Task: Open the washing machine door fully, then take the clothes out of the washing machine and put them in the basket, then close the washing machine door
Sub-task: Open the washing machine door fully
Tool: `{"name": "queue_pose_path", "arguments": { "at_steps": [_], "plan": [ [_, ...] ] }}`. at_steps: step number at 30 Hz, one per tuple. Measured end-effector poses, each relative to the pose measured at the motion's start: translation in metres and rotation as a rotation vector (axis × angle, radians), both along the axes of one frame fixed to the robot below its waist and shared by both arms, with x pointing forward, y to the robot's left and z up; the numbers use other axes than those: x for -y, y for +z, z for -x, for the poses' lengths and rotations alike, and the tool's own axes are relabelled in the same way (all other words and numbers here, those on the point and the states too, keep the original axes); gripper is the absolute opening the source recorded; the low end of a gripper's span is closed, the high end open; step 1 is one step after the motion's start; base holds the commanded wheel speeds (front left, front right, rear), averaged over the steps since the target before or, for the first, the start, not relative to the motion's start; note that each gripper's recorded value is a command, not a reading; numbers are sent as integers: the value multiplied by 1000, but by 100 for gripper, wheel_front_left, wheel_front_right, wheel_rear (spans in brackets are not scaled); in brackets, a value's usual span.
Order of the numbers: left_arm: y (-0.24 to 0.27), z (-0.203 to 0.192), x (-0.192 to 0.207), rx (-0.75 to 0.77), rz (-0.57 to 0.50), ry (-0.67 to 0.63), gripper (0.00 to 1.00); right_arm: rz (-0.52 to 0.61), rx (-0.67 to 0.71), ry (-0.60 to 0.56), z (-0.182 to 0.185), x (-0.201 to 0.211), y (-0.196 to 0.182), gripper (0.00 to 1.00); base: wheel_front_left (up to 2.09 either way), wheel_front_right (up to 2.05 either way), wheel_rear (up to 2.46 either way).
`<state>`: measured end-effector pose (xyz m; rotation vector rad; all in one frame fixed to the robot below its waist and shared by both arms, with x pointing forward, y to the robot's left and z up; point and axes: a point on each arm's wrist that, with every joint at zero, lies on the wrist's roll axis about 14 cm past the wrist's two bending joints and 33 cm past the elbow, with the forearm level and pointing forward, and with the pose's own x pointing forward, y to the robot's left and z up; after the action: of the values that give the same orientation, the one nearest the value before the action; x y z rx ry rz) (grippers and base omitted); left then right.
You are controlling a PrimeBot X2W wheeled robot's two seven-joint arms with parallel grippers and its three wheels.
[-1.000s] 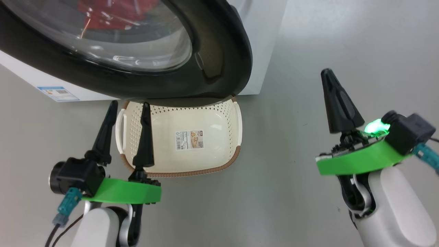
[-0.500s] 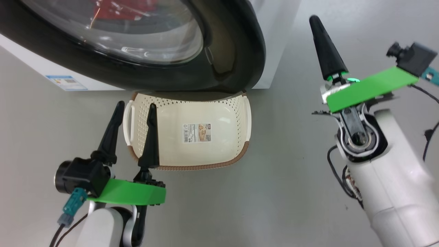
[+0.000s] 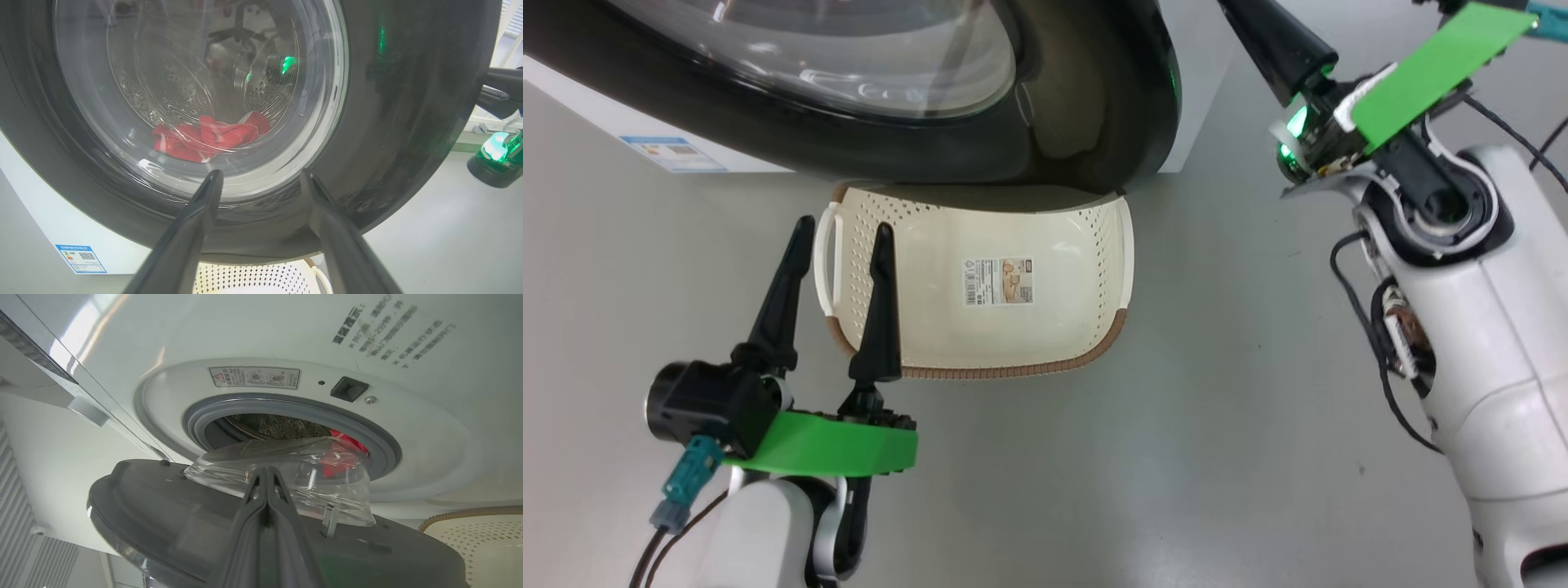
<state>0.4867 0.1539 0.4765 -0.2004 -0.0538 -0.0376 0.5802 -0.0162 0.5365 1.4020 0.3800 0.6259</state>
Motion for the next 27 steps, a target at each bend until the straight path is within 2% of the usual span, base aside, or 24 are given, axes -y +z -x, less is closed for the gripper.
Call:
{"name": "queue_pose_path", "arguments": {
  "at_steps": [6,12,22,27],
  "plan": [
    [-3,-5,0,-3,-4,-2,100,-83,-98,154,-4,-14,-9,0,0,0,0],
    [-8,-8,-1,-10,-7,1,100,-63,-98,260,-10,-28,-6,0,0,0,0],
    [-10,-9,-4,-18,-6,6,100,-57,-87,380,-3,-47,-2,0,0,0,0],
    [-5,-6,-1,-11,-8,-2,100,-53,-75,397,6,-47,4,0,0,0,0]
  ]
}}
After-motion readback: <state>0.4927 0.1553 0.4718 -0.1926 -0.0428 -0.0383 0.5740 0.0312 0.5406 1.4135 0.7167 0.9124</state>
